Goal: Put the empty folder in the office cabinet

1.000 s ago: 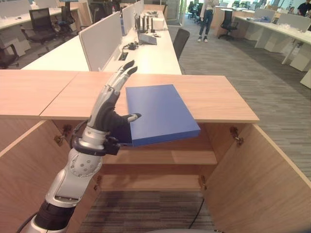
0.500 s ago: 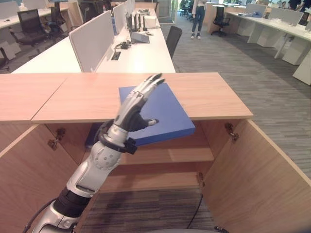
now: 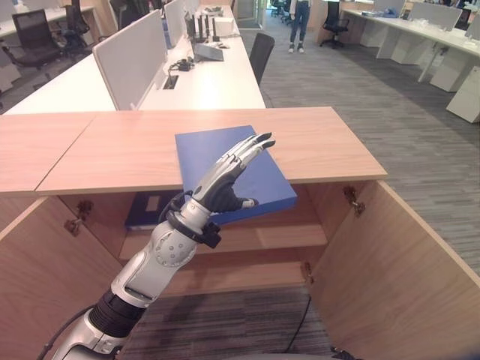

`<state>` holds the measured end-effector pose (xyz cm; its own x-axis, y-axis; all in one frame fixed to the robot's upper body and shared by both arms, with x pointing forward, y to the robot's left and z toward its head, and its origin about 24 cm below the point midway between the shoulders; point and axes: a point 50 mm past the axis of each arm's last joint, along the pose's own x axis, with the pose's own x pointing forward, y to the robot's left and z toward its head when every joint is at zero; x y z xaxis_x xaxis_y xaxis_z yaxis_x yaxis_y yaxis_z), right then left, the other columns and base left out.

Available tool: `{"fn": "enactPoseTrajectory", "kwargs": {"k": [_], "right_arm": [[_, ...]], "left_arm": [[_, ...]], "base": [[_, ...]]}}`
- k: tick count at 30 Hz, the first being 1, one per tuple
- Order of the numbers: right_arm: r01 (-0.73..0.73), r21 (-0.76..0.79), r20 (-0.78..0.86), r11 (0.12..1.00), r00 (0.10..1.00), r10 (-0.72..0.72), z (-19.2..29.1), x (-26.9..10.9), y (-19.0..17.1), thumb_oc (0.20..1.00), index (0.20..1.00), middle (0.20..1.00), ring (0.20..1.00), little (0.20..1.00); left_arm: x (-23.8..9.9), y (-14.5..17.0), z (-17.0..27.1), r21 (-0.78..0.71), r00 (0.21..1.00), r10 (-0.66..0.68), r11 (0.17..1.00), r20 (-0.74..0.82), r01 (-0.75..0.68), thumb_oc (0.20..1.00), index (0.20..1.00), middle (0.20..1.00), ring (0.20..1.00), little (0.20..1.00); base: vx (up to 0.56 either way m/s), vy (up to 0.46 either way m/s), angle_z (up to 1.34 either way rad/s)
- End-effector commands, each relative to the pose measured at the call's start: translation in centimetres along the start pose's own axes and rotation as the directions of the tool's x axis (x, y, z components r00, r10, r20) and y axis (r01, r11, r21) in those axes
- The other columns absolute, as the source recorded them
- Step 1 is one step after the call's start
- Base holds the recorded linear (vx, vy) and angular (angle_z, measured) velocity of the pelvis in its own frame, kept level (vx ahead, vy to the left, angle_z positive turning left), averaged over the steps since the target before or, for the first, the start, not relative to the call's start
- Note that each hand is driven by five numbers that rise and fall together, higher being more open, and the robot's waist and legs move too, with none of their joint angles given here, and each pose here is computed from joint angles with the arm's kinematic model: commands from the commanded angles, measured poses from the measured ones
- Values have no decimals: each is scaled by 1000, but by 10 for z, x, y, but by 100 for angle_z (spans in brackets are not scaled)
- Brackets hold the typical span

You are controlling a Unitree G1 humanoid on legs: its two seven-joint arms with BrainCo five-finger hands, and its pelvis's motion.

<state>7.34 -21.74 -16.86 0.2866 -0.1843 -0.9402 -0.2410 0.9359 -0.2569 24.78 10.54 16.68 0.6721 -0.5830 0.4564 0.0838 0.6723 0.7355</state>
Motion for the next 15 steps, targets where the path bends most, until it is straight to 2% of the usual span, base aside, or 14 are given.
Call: {"fn": "enactPoseTrajectory", "kwargs": {"k": [1,5,11,14,15], "right_arm": [[-16,-45,40,999,999,18,23,3,9,1000,1000,1000,1000,1000],[-16,-48,47,999,999,18,24,2,10,1000,1000,1000,1000,1000],[-19,-54,47,998,999,21,23,2,11,1000,1000,1000,1000,1000],[-21,-51,46,998,999,23,22,2,12,1000,1000,1000,1000,1000],[-23,-46,45,999,999,25,21,2,14,1000,1000,1000,1000,1000]], "left_arm": [[9,17,19,27,991,52,998,123,-56,1000,1000,1000,1000,1000],[6,20,25,92,988,28,995,155,-42,1000,1000,1000,1000,1000],[2,20,26,86,987,27,995,159,-41,1000,1000,1000,1000,1000],[-1,24,27,74,986,57,995,156,-70,1000,1000,1000,1000,1000],[-1,29,26,76,983,106,990,151,-118,1000,1000,1000,1000,1000]], "base": [[0,0,0],[0,0,0],[0,0,0],[0,0,0],[0,0,0]]}}
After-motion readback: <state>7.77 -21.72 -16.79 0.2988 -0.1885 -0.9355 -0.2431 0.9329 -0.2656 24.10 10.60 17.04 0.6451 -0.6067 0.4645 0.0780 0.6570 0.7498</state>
